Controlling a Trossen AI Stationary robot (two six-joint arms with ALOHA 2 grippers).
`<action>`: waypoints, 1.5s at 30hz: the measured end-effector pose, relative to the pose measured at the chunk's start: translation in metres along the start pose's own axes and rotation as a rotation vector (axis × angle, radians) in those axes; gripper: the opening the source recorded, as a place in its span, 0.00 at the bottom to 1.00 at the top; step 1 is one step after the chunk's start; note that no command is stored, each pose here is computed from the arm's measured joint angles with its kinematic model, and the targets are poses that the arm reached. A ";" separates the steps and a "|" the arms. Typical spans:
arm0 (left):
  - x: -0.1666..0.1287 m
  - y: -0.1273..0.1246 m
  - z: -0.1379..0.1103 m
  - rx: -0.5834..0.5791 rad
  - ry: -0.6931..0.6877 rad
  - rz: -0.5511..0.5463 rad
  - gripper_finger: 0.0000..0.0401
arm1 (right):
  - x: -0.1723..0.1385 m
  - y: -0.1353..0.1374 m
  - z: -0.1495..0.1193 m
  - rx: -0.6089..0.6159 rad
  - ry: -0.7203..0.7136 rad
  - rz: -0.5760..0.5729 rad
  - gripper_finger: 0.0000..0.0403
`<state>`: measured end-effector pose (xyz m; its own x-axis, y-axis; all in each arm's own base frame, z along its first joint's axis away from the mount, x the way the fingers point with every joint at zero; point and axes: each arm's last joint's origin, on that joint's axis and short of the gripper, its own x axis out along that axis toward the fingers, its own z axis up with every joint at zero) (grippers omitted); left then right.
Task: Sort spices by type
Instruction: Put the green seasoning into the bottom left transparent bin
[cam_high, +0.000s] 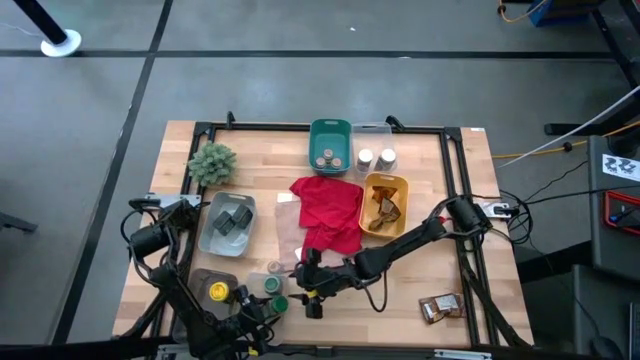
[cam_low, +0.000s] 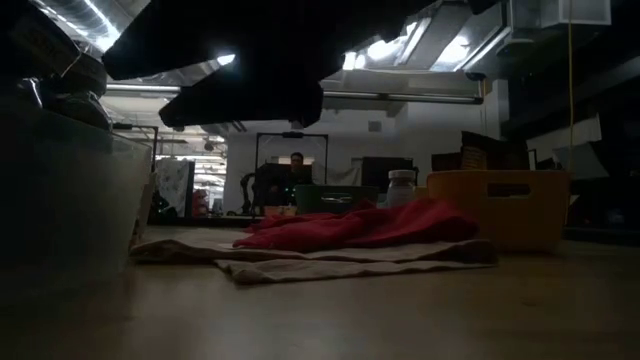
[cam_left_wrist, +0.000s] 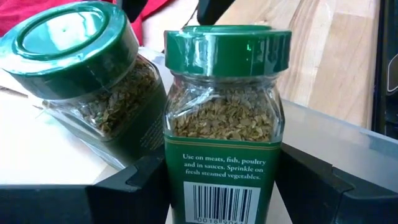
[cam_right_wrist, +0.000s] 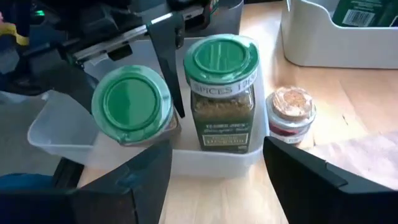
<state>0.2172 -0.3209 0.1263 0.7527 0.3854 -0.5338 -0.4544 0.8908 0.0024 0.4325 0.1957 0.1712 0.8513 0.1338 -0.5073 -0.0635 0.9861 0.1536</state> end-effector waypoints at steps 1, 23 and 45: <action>0.000 0.000 0.000 0.000 0.000 0.000 0.59 | 0.000 0.000 0.000 0.000 -0.001 -0.001 0.63; 0.004 0.001 0.003 0.027 -0.001 0.011 0.59 | 0.012 0.008 -0.002 0.036 -0.105 0.098 0.63; -0.030 0.005 0.026 0.101 -0.011 -0.070 0.59 | 0.012 0.009 -0.004 0.025 -0.068 0.161 0.63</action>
<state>0.2048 -0.3220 0.1640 0.7860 0.3239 -0.5267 -0.3510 0.9350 0.0511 0.4401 0.2063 0.1630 0.8646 0.2817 -0.4161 -0.1894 0.9497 0.2495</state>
